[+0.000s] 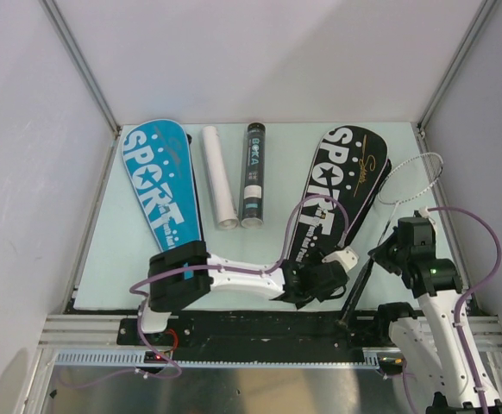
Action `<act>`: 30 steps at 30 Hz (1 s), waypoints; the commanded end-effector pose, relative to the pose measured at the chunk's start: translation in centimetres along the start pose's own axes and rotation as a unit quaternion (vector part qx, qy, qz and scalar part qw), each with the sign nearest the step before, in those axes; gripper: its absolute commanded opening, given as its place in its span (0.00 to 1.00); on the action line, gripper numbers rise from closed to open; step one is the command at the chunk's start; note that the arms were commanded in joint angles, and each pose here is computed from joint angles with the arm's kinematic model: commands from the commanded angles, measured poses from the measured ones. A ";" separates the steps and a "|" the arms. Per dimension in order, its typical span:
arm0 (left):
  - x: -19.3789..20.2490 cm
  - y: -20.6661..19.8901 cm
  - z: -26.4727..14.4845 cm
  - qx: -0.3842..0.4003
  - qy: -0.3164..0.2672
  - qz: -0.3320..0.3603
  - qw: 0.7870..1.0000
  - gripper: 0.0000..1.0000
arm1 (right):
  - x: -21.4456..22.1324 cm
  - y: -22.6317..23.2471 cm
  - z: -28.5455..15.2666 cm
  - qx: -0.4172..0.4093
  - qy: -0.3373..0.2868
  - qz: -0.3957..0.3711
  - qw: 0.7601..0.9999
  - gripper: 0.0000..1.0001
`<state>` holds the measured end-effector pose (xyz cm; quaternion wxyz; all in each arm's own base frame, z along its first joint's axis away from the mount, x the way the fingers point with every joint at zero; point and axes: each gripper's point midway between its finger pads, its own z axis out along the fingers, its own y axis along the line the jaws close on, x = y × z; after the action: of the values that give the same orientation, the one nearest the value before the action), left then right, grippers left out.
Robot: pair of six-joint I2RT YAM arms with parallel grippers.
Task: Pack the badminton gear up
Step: Open the racket bag at the center of the board.
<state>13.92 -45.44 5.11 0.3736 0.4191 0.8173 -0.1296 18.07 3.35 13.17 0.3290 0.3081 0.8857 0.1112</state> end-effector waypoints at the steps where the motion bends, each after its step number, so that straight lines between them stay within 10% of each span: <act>1: -2.0 1.3 1.2 -0.057 -0.032 0.009 0.998 0.62 | -1.4 1.0 0.0 -0.013 -0.024 0.019 0.999 0.00; 12: -2.9 4.7 3.6 -0.056 -0.027 -0.053 0.997 0.04 | -3.6 1.6 1.9 -0.013 -0.034 0.014 0.999 0.00; 30: -9.9 9.1 0.1 0.011 -0.106 -0.184 0.977 0.00 | -2.2 0.6 1.3 -0.036 -0.006 0.062 0.997 0.00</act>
<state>23.28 -44.49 6.32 0.3693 0.2996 0.8611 -0.1797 21.39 1.74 13.09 0.3325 0.3396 0.8693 0.1358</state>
